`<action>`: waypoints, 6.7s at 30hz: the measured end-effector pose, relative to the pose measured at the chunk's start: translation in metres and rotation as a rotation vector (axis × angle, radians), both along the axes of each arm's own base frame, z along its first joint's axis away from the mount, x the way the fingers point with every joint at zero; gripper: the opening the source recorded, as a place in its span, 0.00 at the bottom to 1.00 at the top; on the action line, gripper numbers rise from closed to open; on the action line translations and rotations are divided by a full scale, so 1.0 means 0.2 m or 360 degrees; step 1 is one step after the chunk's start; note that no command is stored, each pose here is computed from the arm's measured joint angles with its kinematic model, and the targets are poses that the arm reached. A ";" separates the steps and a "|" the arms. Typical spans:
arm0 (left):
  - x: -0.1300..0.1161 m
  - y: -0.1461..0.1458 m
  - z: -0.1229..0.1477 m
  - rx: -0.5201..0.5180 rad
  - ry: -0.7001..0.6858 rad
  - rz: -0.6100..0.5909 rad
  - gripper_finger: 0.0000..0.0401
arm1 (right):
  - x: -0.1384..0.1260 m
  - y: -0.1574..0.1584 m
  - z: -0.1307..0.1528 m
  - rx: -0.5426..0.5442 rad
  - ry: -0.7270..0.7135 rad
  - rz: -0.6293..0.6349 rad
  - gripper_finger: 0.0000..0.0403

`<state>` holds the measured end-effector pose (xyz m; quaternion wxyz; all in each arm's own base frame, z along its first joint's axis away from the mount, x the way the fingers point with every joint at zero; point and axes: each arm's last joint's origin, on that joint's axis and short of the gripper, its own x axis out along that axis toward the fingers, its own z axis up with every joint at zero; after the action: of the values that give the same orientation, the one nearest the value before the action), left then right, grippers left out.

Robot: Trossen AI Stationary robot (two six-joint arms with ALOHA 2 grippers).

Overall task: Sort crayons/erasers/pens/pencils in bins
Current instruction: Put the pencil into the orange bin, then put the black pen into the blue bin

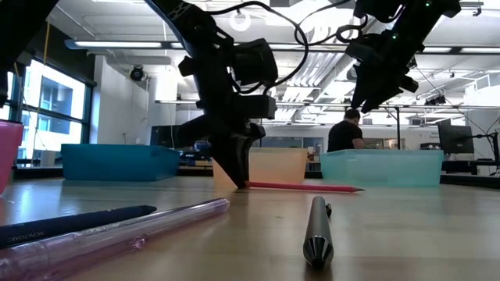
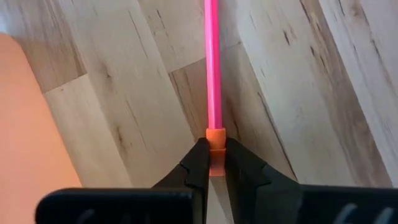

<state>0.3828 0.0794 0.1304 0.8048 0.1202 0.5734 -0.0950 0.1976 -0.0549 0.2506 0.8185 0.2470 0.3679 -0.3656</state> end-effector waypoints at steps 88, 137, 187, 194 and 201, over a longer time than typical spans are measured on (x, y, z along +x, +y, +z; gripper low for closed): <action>-0.32 0.41 0.45 -0.0200 -0.0569 0.1882 0.22 | 0.00 0.00 0.00 0.0000 0.0004 -0.0001 0.40; -0.57 -0.74 0.56 -0.0473 -0.0137 0.0950 0.24 | 0.33 0.55 0.07 -0.0372 -0.0506 0.1226 0.40; -0.66 -0.73 0.53 -0.0188 0.0003 0.1131 0.24 | 0.88 1.01 -0.27 -0.0600 0.0541 0.3010 0.40; -0.66 -0.73 0.53 -0.0162 -0.0017 0.1139 0.24 | 0.91 1.02 -0.39 -0.0566 0.0639 0.3068 0.40; -0.66 -0.73 0.53 -0.0162 -0.0019 0.1140 0.24 | 0.92 1.03 -0.45 -0.0557 0.0645 0.3116 0.40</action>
<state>0.2514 -0.0666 0.2373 0.7954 -0.1280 0.5689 0.1653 0.3823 0.1507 0.1605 0.7053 -0.3530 0.4817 0.3819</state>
